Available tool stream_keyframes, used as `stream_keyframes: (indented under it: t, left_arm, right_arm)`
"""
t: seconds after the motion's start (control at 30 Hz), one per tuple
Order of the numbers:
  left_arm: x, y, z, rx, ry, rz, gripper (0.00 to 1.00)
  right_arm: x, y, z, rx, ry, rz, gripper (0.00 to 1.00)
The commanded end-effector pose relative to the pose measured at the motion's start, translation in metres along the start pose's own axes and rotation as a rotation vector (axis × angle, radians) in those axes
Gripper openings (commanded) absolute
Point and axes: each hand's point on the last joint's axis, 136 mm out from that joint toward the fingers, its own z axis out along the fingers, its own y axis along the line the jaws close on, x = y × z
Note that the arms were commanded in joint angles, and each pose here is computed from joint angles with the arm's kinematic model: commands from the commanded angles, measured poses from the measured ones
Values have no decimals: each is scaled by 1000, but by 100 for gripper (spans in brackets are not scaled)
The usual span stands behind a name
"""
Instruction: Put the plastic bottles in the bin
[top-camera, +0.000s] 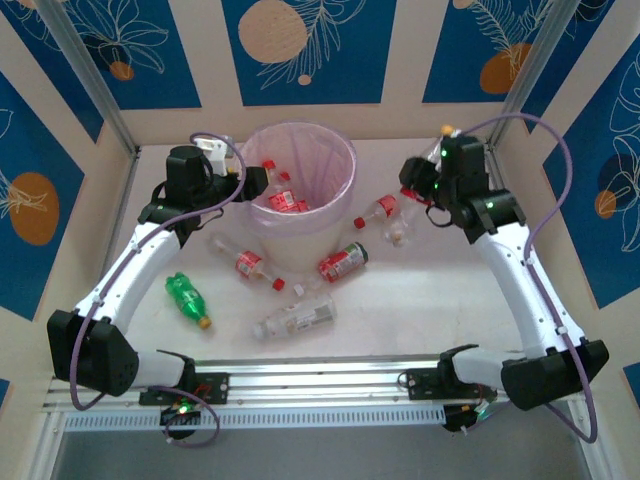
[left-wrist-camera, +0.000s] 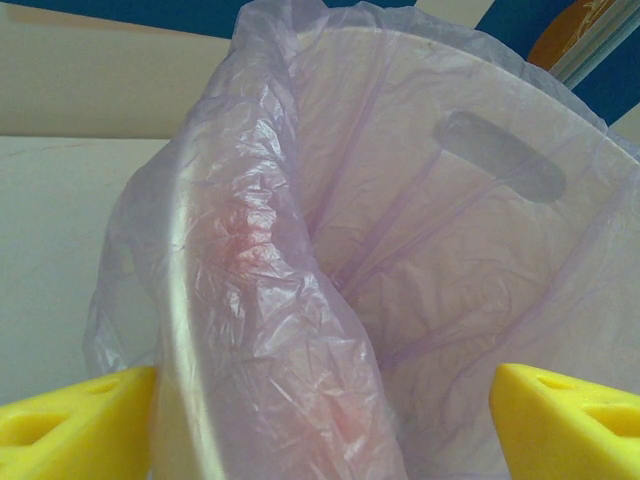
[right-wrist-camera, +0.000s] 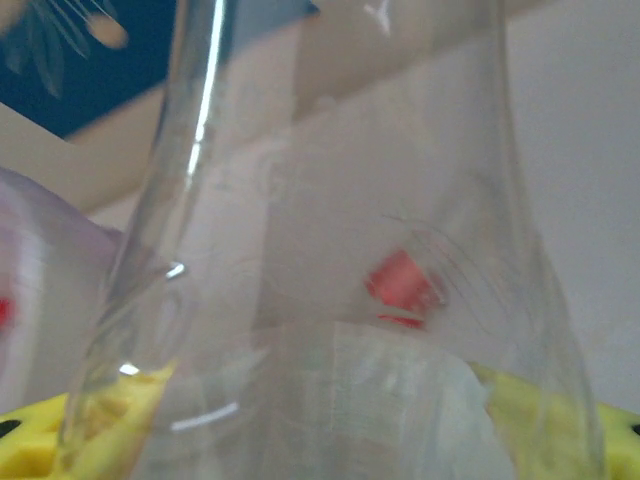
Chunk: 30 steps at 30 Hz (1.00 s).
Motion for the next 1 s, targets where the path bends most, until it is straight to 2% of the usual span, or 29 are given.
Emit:
stream_keyframes:
  t: [0.0, 0.2, 0.4, 0.67, 0.97]
  left_arm:
    - [71, 13, 14, -45, 240, 15, 84]
    - [73, 14, 15, -50, 244, 19, 84]
    - [72, 14, 15, -48, 242, 22, 84]
    - [70, 13, 13, -48, 234, 25, 84]
    - [71, 13, 13, -48, 237, 22, 84]
  right_arm:
    - [-44, 46, -18, -162, -107, -24, 58]
    - [-72, 124, -36, -357, -163, -66, 58]
    - [-57, 177, -8, -450, -99, -96, 58]
    - [6, 239, 53, -482, 105, -253, 57]
    - [85, 252, 101, -467, 297, -380, 53]
